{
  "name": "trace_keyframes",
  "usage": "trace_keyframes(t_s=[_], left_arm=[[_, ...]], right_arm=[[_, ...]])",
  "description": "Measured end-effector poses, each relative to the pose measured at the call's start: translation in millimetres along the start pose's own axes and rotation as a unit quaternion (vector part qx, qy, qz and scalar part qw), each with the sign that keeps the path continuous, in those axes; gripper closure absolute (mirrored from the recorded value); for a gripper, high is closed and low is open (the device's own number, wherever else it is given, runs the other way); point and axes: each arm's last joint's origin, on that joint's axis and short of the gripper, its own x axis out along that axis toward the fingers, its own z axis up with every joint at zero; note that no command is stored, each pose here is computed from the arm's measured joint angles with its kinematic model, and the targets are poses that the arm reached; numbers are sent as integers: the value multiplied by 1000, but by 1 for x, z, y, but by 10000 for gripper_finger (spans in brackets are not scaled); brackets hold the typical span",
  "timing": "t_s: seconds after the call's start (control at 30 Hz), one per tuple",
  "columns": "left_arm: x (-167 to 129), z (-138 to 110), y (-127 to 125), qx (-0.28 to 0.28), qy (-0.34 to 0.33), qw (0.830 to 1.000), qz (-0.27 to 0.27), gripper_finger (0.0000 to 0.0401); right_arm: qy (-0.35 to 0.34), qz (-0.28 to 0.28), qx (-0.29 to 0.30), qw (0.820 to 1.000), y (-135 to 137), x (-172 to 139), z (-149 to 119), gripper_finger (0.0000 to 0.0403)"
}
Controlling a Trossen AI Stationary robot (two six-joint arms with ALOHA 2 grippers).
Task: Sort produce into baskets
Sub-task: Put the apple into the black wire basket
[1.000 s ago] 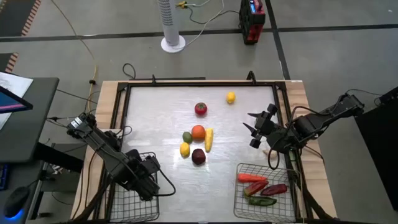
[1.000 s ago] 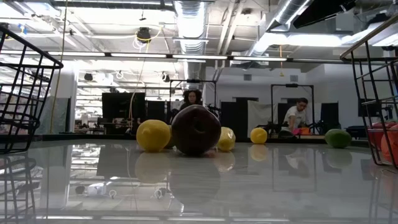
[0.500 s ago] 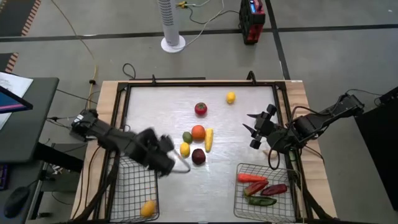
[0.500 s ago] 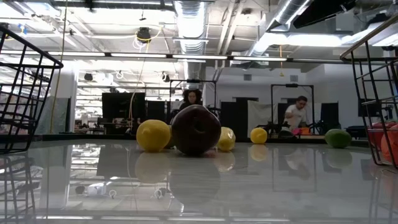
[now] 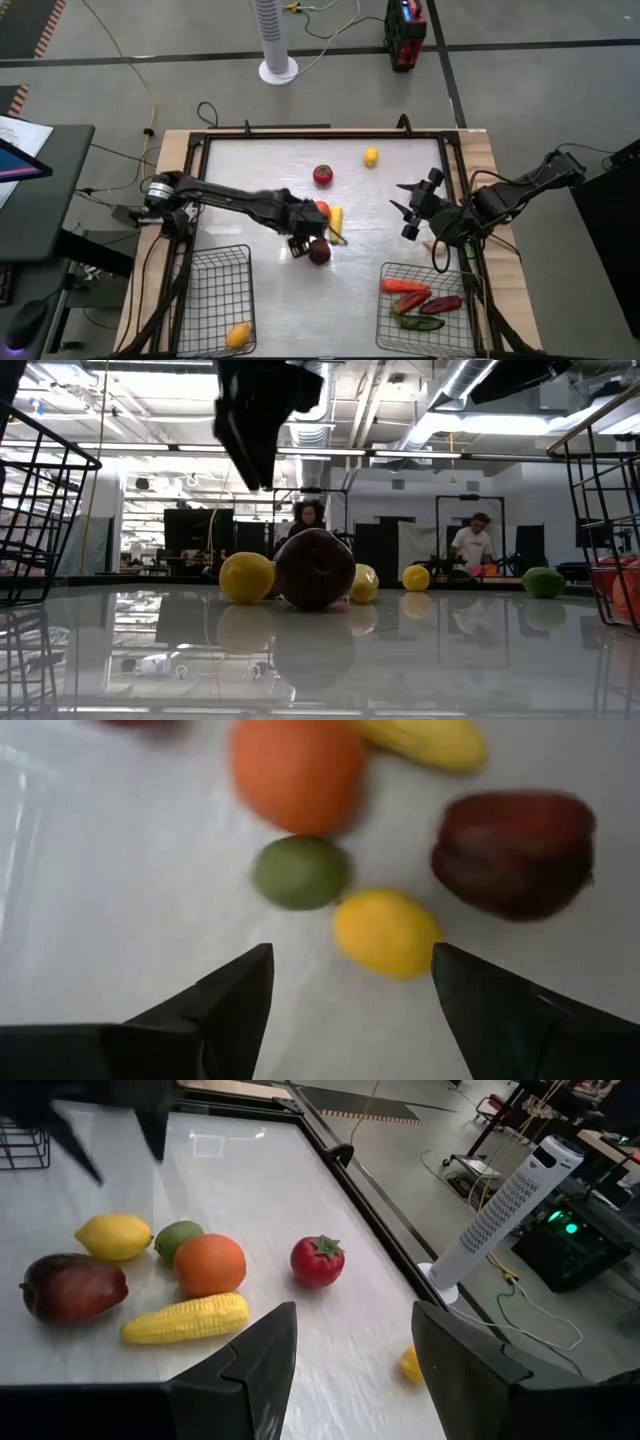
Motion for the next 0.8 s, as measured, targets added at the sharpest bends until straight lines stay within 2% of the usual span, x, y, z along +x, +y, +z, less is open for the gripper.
trace_keyframes(t_s=[0.13, 0.2, 0.27, 0.37, 0.53, 0.7, 0.8], left_arm=[[14, 3, -28, 107, -25, 993, -44, 144], [18, 3, -40, 171, -44, 983, -47, 144], [19, 0, -48, 209, -57, 976, -32, 144], [16, 0, -53, 214, -82, 973, -11, 143], [18, 4, -62, 184, -103, 976, -53, 117], [44, 0, -79, 233, -78, 968, -50, 62], [45, -1, -84, 262, -80, 961, -48, 34]], right_arm=[[2, 4, -7, 1000, 0, 0, 0, 178], [2, 5, -11, 1000, 0, 0, 0, 178], [2, 5, -11, 1000, 0, 0, 0, 178], [2, 5, -11, 1000, 0, 0, 0, 178], [2, 5, -11, 1000, 0, 0, 0, 178], [1, 6, -9, 1000, 0, 0, 0, 178], [0, 7, -8, 1000, 0, 0, 0, 178]])
